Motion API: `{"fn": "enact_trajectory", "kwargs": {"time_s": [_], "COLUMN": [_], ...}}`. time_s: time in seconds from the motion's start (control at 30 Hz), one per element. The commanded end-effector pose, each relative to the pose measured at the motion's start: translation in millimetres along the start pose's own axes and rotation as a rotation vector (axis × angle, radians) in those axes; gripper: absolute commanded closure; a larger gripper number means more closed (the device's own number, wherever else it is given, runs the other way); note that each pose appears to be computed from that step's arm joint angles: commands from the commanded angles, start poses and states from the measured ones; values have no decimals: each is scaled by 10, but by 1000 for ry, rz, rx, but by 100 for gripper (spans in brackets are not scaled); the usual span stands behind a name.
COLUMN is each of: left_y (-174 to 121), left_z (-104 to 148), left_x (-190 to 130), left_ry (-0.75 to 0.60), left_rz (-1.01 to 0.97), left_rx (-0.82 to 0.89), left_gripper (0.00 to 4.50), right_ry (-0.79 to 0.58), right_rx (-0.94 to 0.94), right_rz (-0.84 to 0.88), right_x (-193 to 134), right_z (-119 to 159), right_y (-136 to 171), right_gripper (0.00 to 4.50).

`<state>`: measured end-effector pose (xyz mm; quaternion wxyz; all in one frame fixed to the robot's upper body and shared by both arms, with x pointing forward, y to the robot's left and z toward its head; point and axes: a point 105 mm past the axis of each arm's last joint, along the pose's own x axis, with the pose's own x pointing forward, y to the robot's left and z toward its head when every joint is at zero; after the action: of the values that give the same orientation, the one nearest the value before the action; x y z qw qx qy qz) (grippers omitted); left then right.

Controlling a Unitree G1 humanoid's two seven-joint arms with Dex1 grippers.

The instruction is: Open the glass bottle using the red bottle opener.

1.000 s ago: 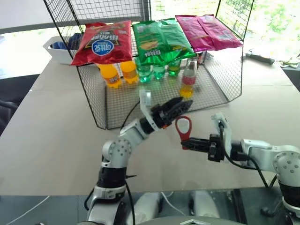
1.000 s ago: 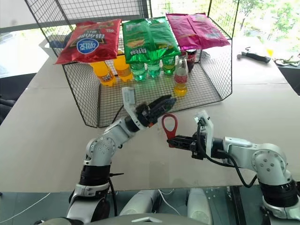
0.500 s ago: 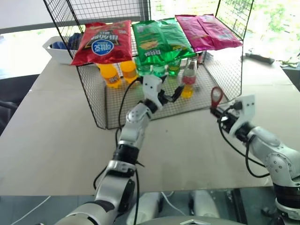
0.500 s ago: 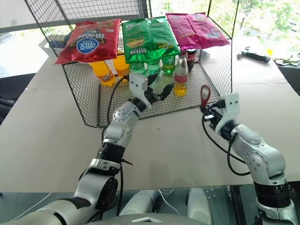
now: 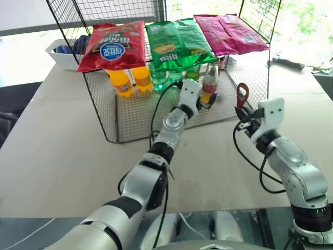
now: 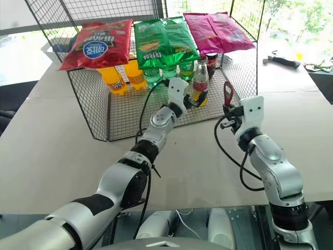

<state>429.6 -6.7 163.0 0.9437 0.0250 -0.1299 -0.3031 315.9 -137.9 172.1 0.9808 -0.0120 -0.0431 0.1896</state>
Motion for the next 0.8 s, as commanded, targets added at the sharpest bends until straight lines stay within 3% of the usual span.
{"fn": "enact_trajectory", "kwargs": {"time_s": [0.03, 0.8], "left_y": [-74, -42], "left_z": [133, 178], "left_x": [108, 344], "left_ry": [-32, 116], "left_rz": [-5, 164], "left_rx": [22, 112], "left_gripper": [9, 9], "right_ry": [-62, -48], "right_rx": [-28, -53], "right_rz": [-11, -1], "right_x": [-48, -114], "right_z": [144, 62], "right_y": [42, 157], "right_gripper": [440, 440]}}
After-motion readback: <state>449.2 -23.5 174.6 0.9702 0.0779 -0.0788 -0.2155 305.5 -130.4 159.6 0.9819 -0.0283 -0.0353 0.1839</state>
